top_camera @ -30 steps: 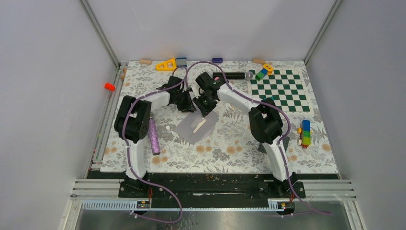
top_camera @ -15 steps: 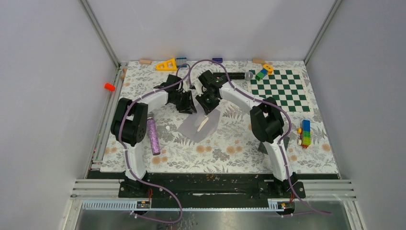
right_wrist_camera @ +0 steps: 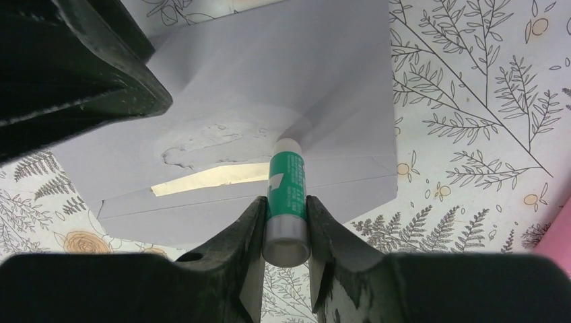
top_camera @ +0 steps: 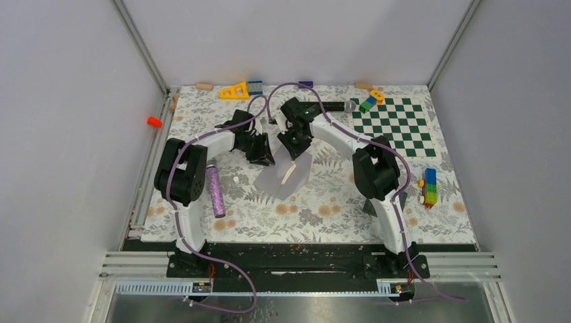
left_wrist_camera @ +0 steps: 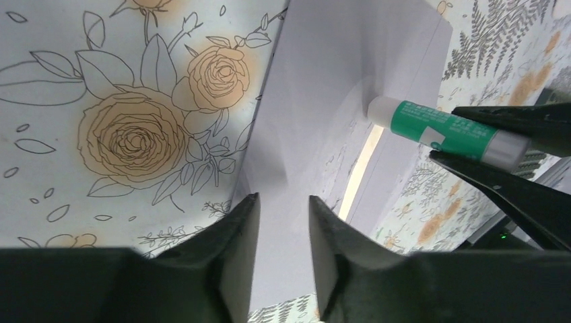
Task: Place the letter into the envelope and seal it
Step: Paint the envelope at the center of the board.
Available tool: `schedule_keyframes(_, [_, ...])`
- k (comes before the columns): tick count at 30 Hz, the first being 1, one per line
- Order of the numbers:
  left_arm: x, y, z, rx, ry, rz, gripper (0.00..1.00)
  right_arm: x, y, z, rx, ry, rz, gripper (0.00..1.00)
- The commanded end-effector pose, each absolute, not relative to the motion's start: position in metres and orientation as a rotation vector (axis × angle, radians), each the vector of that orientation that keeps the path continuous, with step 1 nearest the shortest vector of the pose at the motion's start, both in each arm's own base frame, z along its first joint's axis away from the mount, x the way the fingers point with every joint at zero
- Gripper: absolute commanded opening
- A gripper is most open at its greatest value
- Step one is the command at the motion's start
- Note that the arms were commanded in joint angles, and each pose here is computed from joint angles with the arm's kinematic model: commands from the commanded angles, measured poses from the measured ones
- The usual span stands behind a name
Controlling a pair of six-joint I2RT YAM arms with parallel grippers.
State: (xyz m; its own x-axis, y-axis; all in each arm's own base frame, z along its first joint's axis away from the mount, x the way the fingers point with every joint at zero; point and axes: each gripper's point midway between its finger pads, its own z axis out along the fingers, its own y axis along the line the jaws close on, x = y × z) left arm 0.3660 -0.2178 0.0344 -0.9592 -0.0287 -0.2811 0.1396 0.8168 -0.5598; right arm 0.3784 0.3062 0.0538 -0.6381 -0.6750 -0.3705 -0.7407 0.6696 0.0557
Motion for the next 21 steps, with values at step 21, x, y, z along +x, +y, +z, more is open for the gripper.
schedule_keyframes(21, [0.360, -0.215, -0.003, 0.101, 2.854, -0.559, 0.01, 0.361, 0.335, 0.065, -1.116, 2.590, 0.446, 0.00])
